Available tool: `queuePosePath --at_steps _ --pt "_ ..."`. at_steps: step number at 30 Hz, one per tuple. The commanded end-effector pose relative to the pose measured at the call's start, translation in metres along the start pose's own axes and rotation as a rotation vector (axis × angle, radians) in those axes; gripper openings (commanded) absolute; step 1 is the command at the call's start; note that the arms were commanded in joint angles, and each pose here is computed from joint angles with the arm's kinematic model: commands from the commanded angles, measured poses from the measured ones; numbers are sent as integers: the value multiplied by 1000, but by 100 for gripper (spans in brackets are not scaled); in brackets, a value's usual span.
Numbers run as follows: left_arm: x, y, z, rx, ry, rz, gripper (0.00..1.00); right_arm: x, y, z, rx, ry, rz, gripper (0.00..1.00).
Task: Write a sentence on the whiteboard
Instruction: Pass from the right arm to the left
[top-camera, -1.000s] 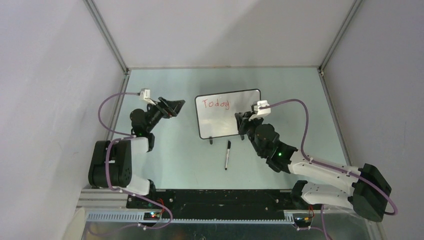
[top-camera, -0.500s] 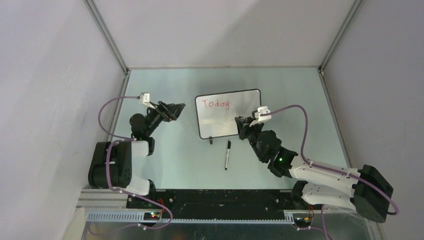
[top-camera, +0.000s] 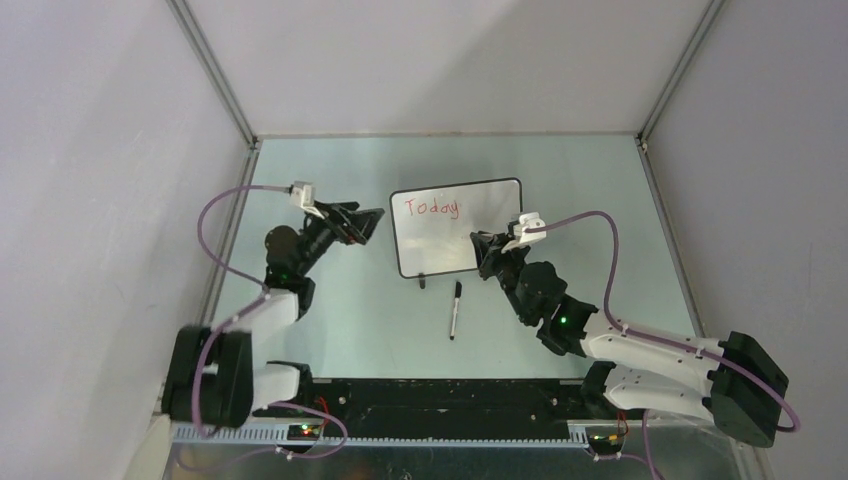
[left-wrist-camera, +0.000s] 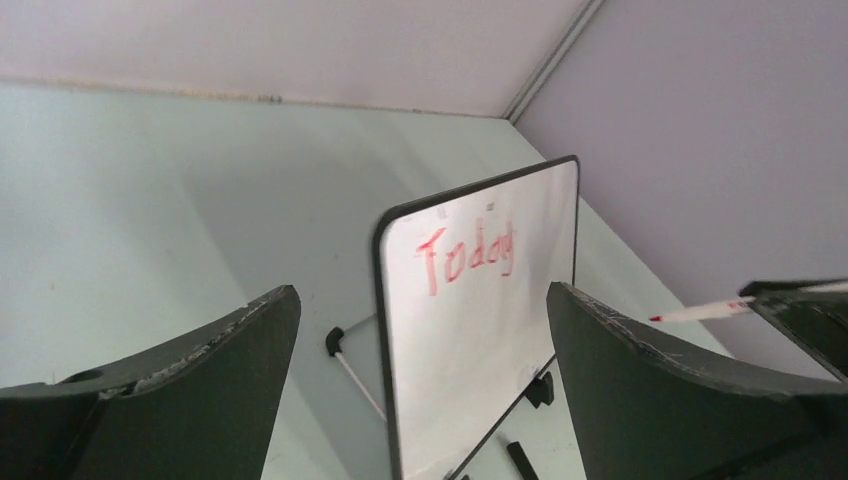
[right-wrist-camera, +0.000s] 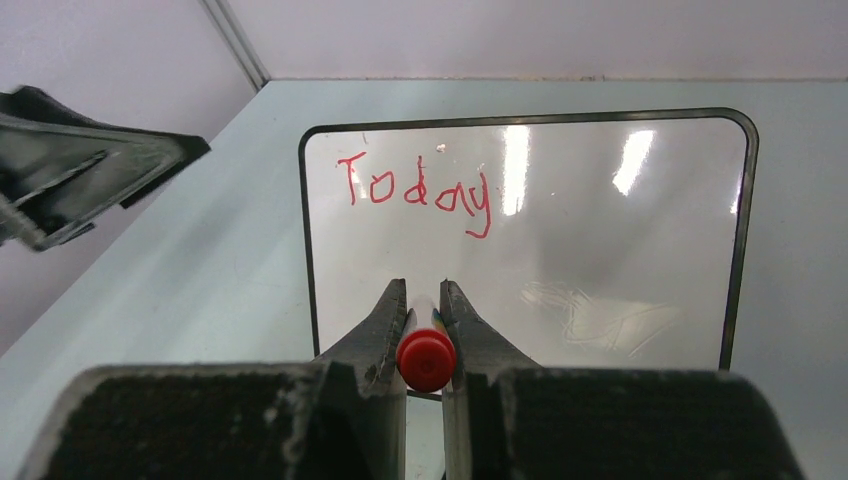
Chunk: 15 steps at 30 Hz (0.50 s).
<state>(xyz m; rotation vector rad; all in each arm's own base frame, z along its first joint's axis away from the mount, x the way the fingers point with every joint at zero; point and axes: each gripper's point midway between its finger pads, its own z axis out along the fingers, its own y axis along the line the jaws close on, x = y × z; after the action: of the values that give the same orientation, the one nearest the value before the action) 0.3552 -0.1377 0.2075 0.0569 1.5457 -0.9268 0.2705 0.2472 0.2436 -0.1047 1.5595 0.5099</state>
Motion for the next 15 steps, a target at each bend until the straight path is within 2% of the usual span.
queuePosePath --at_steps 1,4,10,15 --pt "2 19 -25 -210 -37 215 99 -16 0 -2 -2 -58 40 0" --pt "-6 55 -55 -445 -151 151 99 -18 -1 -5 -7 -68 48 0" --pt "9 55 -41 -413 -5 110 100 -18 -1 -6 -17 -73 53 0" --pt "0 58 -55 -483 -82 100 100 -17 -1 -7 -17 -67 56 0"
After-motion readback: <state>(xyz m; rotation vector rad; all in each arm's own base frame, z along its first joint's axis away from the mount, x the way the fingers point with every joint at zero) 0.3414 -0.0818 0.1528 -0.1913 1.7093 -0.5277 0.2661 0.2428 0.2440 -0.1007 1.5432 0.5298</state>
